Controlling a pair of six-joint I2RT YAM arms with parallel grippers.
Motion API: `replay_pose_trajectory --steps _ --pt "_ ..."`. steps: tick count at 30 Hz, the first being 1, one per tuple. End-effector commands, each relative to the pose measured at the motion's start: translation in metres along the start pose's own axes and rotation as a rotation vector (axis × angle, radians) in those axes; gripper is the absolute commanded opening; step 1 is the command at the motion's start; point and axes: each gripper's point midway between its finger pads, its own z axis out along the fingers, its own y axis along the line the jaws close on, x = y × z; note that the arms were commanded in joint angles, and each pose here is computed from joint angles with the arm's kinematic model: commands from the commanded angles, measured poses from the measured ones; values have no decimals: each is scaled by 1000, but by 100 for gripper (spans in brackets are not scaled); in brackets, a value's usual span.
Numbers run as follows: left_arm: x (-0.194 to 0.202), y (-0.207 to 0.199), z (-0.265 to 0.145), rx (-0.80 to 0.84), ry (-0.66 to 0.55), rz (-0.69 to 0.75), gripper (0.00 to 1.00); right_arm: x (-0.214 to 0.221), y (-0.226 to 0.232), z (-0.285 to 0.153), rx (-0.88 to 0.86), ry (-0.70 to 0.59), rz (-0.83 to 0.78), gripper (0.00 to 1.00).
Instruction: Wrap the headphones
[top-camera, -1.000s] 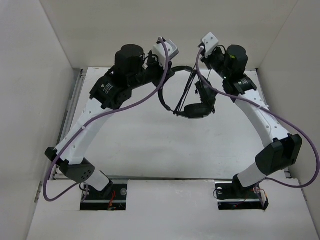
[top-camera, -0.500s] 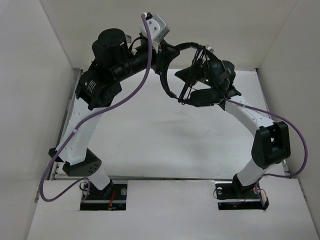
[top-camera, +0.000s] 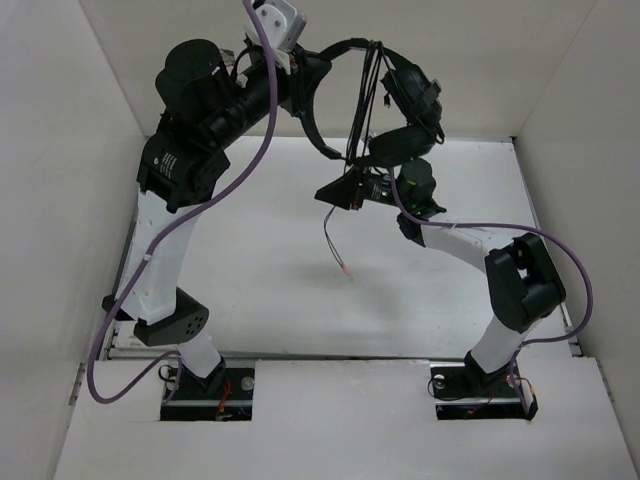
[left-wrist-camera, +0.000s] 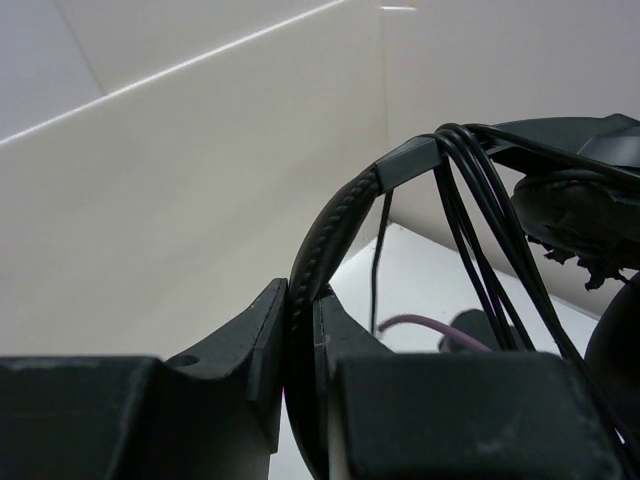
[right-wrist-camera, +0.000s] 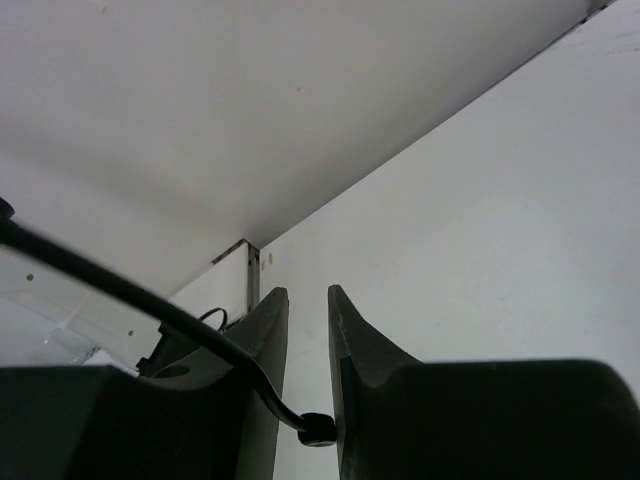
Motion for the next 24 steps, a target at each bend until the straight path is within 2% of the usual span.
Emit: replay_pose_trajectory --steps 1,7,12,19,24 --pt "-80 24 -25 -114 -257 33 0 -3 29 1 -90 -9 -62 29" --pt "-92 56 -34 -249 -300 68 0 17 45 6 -134 39 -57 30" --pt "-93 92 -43 -411 -317 106 0 30 58 10 -172 80 -68 27" --pt "-92 135 -58 -640 -332 199 0 42 69 11 -187 139 -128 1" --pt "-80 157 -63 -769 -307 268 0 46 65 16 -92 226 -257 0"
